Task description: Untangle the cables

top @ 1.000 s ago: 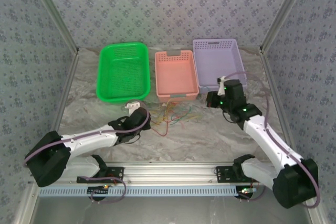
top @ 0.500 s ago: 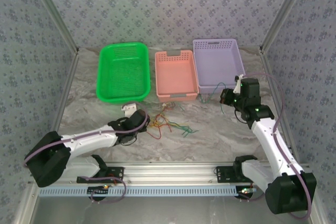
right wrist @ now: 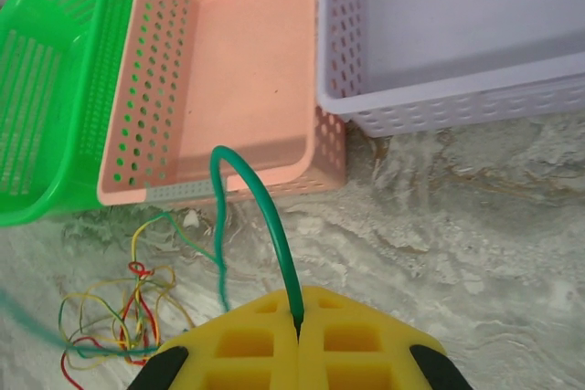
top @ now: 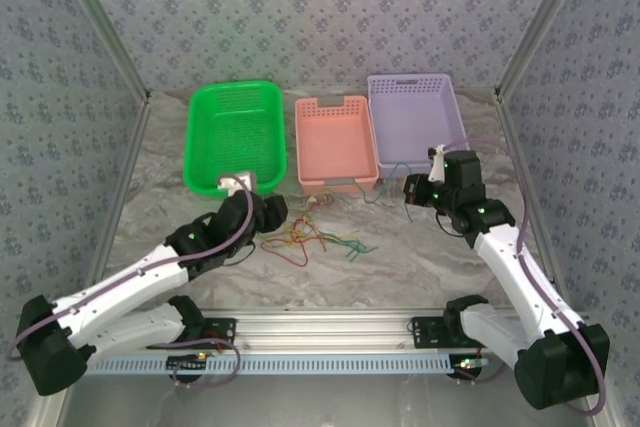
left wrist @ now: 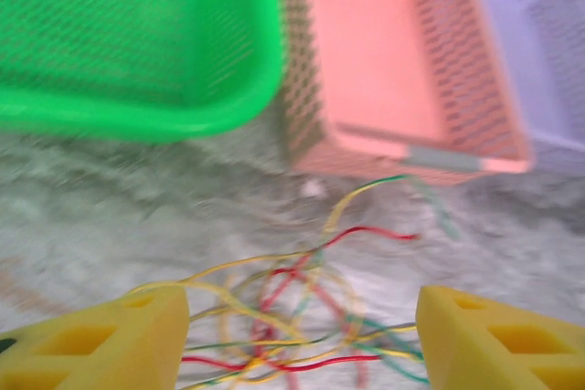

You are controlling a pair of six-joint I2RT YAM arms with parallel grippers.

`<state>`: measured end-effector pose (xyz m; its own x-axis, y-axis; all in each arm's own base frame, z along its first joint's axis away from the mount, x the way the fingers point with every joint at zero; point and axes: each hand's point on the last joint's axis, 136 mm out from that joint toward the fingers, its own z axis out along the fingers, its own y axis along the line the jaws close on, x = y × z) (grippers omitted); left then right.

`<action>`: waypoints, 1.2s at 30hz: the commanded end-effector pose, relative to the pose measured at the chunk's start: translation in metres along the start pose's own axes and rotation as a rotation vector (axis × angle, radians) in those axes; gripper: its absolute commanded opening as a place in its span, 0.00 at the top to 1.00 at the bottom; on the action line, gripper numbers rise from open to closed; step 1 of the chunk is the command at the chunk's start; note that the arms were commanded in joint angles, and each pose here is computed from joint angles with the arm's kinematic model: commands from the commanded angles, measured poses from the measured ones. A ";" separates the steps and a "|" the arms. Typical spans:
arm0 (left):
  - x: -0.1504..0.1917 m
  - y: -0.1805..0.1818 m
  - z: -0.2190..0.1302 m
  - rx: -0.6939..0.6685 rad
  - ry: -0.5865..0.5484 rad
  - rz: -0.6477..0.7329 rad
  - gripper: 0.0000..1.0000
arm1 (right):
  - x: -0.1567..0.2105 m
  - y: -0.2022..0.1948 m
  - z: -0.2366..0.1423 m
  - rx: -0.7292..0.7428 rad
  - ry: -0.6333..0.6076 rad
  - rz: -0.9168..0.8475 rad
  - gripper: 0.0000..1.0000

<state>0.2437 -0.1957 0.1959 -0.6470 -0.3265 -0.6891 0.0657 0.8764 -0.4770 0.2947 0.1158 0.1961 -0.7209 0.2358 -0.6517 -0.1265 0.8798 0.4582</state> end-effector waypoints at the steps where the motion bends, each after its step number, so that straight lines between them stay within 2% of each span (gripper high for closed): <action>1: -0.003 -0.044 -0.010 0.163 0.060 0.024 0.27 | -0.006 0.016 -0.001 -0.006 -0.003 -0.022 1.00; 6: -0.003 -0.105 -0.014 0.317 0.067 0.002 0.26 | -0.001 0.040 0.009 -0.011 0.022 -0.063 1.00; 9: 0.002 -0.127 -0.006 0.326 0.093 0.002 0.26 | 0.001 0.055 0.013 -0.024 0.031 -0.085 1.00; 19: 0.009 -0.121 0.021 0.216 0.096 -0.015 0.38 | 0.007 0.080 0.016 -0.056 0.038 -0.124 1.00; 22: 0.009 -0.121 0.024 0.209 0.099 -0.018 0.45 | 0.008 0.083 0.016 -0.064 0.037 -0.123 1.00; 25: 0.012 -0.120 0.028 0.197 0.106 -0.024 0.57 | 0.008 0.085 0.016 -0.071 0.037 -0.121 1.00; 28: 0.012 -0.119 0.032 0.196 0.104 -0.031 0.77 | 0.010 0.088 0.015 -0.082 0.040 -0.126 1.00; 30: 0.005 -0.117 0.033 0.195 0.095 -0.039 1.00 | 0.011 0.089 0.014 -0.088 0.044 -0.133 1.00; 32: -0.012 -0.110 0.029 0.180 0.075 -0.047 1.00 | 0.012 0.091 0.012 -0.098 0.051 -0.154 1.00; 36: -0.080 -0.090 0.013 0.179 0.009 -0.081 1.00 | 0.022 0.098 0.013 -0.143 0.109 -0.225 1.00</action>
<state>0.2799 -0.2793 0.2266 -0.7236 -0.3336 -0.6042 0.1146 0.8052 -0.5818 0.2801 0.2022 0.2070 -0.7420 0.0537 -0.6682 -0.3025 0.8627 0.4053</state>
